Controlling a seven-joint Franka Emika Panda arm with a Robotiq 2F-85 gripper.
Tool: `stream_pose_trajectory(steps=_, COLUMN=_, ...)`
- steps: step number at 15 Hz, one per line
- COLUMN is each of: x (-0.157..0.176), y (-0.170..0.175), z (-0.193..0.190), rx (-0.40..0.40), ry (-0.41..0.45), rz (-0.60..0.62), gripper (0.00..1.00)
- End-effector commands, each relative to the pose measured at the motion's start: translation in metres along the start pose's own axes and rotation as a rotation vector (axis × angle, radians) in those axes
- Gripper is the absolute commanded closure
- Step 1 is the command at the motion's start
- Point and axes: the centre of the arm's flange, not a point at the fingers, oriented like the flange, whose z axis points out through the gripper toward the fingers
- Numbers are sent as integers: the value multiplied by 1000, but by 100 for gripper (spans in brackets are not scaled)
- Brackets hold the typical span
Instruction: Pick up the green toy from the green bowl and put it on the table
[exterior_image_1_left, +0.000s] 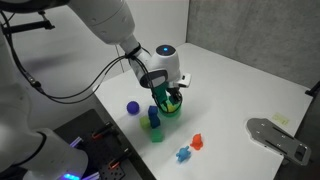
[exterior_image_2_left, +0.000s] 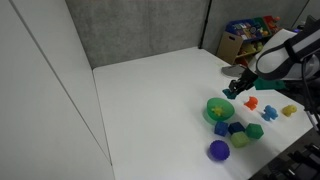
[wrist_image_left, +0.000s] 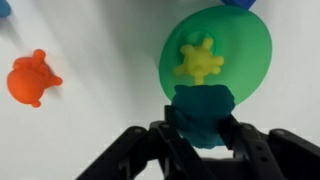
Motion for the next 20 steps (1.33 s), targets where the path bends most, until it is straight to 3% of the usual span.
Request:
stream_pose_trajectory(steps=1, x=-1, y=56, z=-18, rx=-26, ry=5, rz=26, gripper=79)
stream_pose_trajectory(steps=7, x=-10, y=136, z=-21, rx=-113, ry=-37, rz=70, gripper=79)
stream_pose_trajectory(steps=8, x=-13, y=142, z=-20, rx=-124, ry=-49, rz=61, gripper=29)
stream_pose_trajectory(steps=9, x=-16, y=147, z=-18, rx=-130, ry=-63, rz=52, gripper=29)
stream_pose_trajectory(steps=13, x=-26, y=153, z=-13, rx=-148, ry=-110, rz=16, gripper=1)
stream_pose_trajectory(steps=20, x=-25, y=133, z=-49, rx=-90, ry=-238, rz=-60, gripper=0)
